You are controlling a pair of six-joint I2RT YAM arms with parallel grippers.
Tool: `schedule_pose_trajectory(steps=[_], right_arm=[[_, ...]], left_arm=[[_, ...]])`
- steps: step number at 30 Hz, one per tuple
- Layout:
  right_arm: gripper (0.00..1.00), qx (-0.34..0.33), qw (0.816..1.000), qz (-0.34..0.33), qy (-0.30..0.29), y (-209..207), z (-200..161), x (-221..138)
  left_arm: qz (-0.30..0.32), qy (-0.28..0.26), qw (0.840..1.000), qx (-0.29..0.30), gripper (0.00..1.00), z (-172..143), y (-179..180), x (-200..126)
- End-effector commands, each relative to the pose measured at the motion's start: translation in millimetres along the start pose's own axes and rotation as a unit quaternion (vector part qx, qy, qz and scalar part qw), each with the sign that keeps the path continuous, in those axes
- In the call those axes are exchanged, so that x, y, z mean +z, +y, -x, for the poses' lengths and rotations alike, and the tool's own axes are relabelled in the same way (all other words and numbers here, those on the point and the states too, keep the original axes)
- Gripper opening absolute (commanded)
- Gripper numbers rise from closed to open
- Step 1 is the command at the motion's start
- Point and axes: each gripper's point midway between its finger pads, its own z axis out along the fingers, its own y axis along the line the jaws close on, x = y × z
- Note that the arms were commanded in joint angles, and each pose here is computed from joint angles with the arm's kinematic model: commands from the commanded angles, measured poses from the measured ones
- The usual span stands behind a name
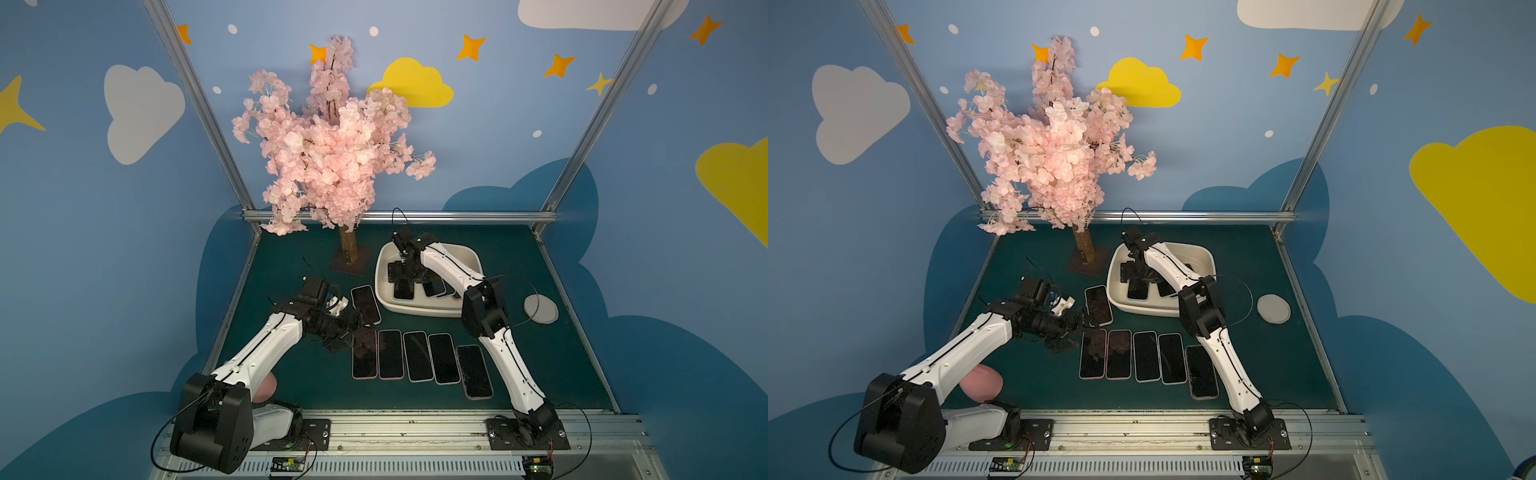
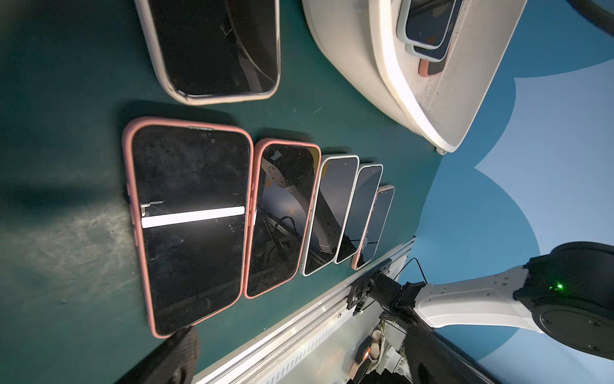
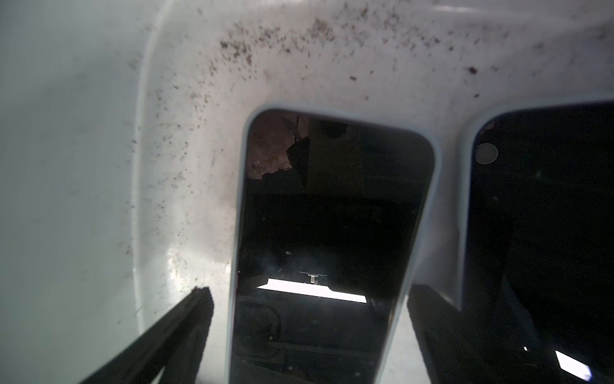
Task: Take the phone out of the storage box
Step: Pick up the phone from the storage box.
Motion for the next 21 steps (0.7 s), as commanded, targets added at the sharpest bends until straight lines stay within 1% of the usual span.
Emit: schedule_pose_trajectory(steps=[1, 6, 10, 17, 21], right_arm=[[0.98, 0.044, 0.998, 0.026, -0.029, 9, 14, -26], [0.99, 0.069, 0.997, 0.016, -0.002, 0, 5, -8], [0.98, 0.070, 0.997, -0.012, 0.009, -8, -3, 2], [0.98, 0.032, 0.996, -0.084, 0.029, -21, -20, 25], [0.98, 0.029, 0.993, -0.104, 0.041, -26, -29, 39]], left_arm=[[0.002, 0.002, 1.000, 0.011, 1.00, -1, -3, -3], [0.005, 0.002, 1.000, 0.013, 1.00, -4, -2, -4], [0.008, 0.003, 1.000, 0.013, 1.00, -6, -1, -5], [0.012, 0.008, 1.000, 0.013, 1.00, -9, 1, -6], [0.017, 0.012, 1.000, 0.014, 1.00, -14, 4, -6]])
